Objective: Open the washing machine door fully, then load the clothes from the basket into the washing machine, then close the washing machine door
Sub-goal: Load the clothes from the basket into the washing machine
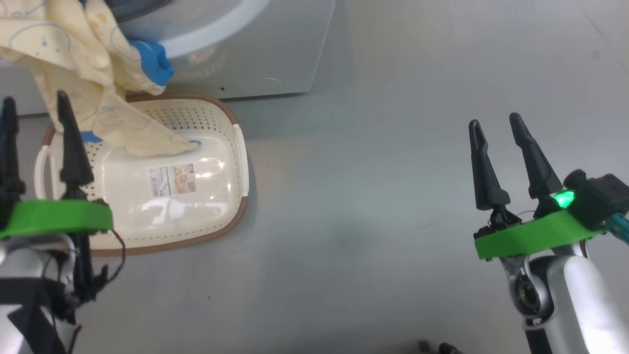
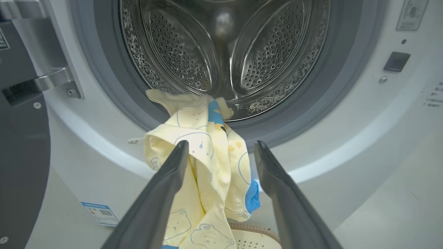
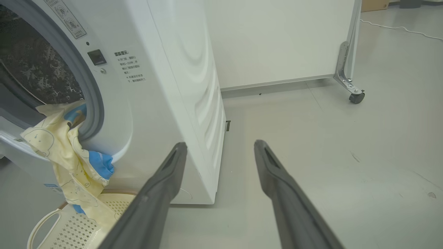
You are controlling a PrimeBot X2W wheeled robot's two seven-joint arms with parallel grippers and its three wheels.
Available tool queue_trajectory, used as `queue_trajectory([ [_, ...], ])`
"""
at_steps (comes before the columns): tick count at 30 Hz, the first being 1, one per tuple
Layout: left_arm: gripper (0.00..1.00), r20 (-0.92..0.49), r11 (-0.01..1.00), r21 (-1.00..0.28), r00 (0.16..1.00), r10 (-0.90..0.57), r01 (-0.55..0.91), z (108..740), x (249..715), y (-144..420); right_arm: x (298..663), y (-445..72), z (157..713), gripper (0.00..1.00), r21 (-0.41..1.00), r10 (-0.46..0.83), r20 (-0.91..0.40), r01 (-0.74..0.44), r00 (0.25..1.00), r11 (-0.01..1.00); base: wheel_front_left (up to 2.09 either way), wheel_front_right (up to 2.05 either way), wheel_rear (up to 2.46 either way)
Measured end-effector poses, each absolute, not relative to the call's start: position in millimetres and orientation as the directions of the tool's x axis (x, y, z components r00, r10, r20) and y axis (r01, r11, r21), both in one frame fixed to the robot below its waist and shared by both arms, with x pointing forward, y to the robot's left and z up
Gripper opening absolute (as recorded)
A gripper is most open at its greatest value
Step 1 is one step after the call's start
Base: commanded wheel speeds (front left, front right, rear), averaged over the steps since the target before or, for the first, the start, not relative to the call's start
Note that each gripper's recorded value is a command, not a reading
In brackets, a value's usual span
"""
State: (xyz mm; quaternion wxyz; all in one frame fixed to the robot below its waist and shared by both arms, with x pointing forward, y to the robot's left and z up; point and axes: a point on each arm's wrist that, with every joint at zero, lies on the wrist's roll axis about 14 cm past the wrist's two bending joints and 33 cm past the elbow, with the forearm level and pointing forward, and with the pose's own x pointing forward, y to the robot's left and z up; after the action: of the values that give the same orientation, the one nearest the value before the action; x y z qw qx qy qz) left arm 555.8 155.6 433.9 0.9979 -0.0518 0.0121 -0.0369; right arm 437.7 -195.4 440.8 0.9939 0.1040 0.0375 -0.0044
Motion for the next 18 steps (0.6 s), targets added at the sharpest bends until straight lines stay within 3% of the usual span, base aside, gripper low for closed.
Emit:
queue_trajectory([
  [18,1.00,-0.042,0.994,-0.102,0.999,0.032,-0.036,464,446,188,428,-156,481,1.00,0.183,0.122,-0.040,-0.113,0.992,0.977,0.00,0.00,0.00],
])
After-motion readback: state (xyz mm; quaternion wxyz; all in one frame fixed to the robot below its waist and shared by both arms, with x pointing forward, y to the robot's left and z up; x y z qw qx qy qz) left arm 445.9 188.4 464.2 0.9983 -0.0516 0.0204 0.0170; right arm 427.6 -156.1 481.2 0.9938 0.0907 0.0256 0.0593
